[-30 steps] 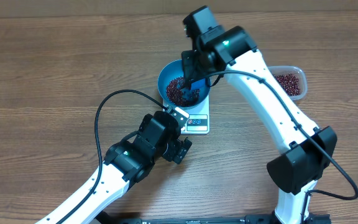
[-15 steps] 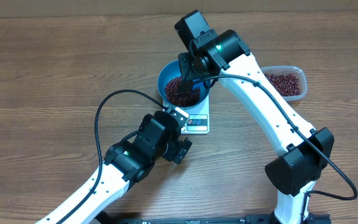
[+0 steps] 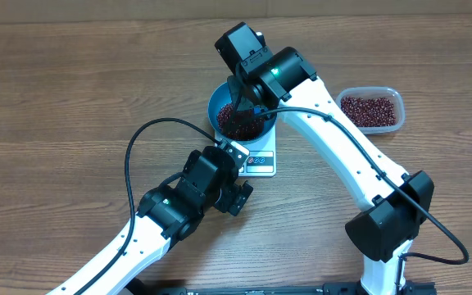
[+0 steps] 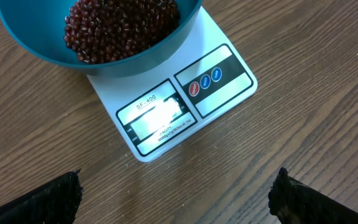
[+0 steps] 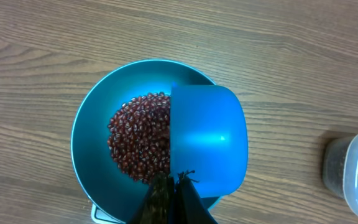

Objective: Scoop item into bowl and weigh 150g on scale
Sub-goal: 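Tip the scoop with the right gripper to pour beans into the bowl, then move the empty scoop with the right gripper back to the bean tub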

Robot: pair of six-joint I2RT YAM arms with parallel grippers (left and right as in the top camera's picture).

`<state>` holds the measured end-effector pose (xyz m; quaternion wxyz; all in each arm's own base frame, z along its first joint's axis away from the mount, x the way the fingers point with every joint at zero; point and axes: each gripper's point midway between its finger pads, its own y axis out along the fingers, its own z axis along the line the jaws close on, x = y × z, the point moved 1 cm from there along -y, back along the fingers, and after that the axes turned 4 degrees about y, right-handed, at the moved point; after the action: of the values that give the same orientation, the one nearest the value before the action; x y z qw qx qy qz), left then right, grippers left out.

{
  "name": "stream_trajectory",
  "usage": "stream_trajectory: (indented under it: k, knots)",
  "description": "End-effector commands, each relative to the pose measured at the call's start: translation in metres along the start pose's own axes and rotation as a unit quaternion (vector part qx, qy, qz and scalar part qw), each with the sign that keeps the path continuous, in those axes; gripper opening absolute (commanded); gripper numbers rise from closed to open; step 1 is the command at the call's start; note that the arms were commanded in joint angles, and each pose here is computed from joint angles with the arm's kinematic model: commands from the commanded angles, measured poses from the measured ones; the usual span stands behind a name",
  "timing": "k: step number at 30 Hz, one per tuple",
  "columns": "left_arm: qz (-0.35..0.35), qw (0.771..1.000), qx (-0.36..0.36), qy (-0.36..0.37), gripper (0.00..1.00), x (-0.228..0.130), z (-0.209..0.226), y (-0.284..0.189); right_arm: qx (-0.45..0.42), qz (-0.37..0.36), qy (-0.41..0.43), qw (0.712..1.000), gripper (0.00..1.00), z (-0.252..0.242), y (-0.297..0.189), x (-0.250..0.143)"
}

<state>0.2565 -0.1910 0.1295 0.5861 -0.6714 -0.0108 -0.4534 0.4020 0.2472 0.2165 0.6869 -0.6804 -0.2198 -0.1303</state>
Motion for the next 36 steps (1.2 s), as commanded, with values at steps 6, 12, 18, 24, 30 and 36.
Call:
stream_trajectory:
  k: [6,12,18,24,30,36]
  knots:
    - [0.008,1.0,0.007,-0.003,1.0,-0.005,0.002,0.003,-0.025,-0.038,0.002,0.999,0.04,-0.001,-0.012,0.013]
    - [0.008,1.0,0.006,-0.003,1.0,-0.005,0.002,0.003,-0.024,-0.039,-0.002,0.999,0.04,0.002,-0.013,0.012]
    - [0.008,1.0,0.006,-0.003,0.99,-0.005,0.002,0.003,-0.024,-0.039,-0.003,0.999,0.04,0.003,-0.013,0.012]
    - [0.008,1.0,0.007,-0.003,1.0,-0.005,0.002,0.003,-0.021,-0.045,-0.003,0.999,0.04,0.002,-0.018,0.014]
    - [0.008,1.0,0.007,-0.003,0.99,-0.005,0.002,0.003,-0.028,-0.06,-0.001,0.998,0.04,-0.003,-0.028,0.018]
    - [0.008,1.0,0.006,-0.003,1.0,-0.005,0.002,0.003,-0.028,-0.066,-0.001,0.997,0.04,-0.004,-0.031,0.021]
